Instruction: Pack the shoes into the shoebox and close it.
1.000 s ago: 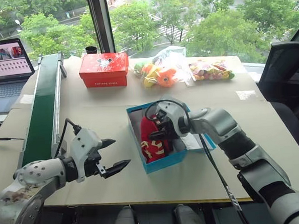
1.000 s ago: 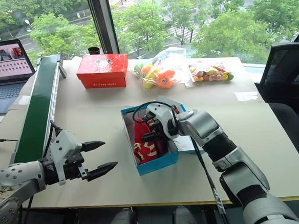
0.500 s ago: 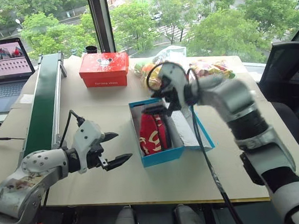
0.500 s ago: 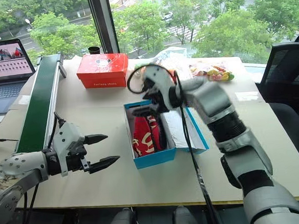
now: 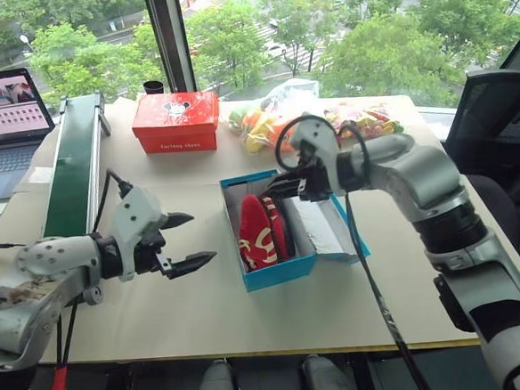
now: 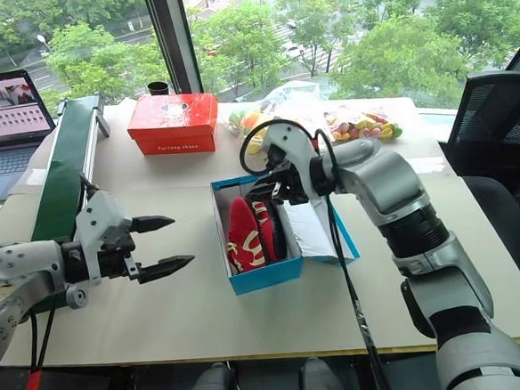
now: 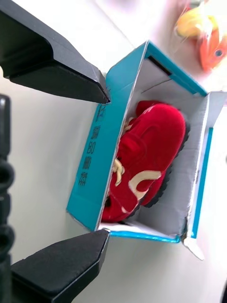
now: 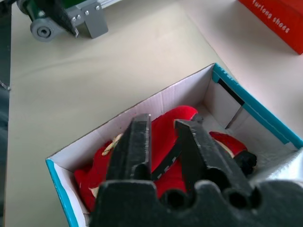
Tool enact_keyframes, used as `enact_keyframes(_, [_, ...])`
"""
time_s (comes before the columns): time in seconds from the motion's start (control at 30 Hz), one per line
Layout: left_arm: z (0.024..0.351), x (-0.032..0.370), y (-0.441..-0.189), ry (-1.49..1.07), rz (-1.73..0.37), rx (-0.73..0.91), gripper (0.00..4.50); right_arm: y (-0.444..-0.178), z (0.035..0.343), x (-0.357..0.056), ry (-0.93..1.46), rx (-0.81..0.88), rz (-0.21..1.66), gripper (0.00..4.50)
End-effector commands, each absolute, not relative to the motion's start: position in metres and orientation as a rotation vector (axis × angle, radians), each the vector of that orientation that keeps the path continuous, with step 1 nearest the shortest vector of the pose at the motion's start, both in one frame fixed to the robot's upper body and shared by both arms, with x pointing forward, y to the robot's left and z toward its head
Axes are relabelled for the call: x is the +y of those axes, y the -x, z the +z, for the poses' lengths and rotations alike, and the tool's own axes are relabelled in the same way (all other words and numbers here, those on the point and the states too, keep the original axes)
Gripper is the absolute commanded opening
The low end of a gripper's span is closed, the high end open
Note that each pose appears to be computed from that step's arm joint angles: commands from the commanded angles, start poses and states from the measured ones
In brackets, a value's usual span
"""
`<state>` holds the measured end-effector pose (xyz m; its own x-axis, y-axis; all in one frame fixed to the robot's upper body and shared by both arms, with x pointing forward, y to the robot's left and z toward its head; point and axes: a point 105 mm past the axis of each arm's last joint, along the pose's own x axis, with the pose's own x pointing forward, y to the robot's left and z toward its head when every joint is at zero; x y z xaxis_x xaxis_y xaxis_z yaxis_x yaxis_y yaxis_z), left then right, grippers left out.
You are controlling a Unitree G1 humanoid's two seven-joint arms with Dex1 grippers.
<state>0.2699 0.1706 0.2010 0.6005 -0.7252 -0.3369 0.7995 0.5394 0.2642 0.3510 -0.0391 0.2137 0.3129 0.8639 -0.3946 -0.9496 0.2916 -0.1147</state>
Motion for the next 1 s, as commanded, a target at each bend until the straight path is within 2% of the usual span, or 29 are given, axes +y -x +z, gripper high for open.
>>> enact_keyframes(0.03, [0.222, 0.172, -0.267, -0.433, -0.898, 0.127, 4.5, -0.357, 0.213, -0.035, 0.378, 0.229, 1.224, 0.03])
enact_keyframes(0.23, [0.232, 0.172, -0.26, -0.442, -0.885, 0.111, 4.5, -0.37, 0.197, -0.018, 0.287, 0.246, 1.257, 0.03])
enact_keyframes(0.43, [0.243, 0.17, -0.256, -0.433, -0.877, 0.083, 4.5, -0.383, 0.177, -0.005, 0.297, 0.258, 1.262, 0.03])
enact_keyframes(0.57, [0.247, 0.171, -0.255, -0.437, -0.866, 0.078, 4.5, -0.387, 0.159, 0.004, 0.306, 0.28, 1.272, 0.03])
enact_keyframes(0.8, [0.252, 0.163, -0.258, -0.432, -0.886, 0.051, 4.5, -0.387, 0.109, 0.017, 0.334, 0.362, 1.264, 0.03])
enact_keyframes(1.0, [0.252, 0.157, -0.262, -0.43, -0.918, 0.045, 4.5, -0.388, 0.103, 0.017, 0.431, 0.32, 1.251, 0.03])
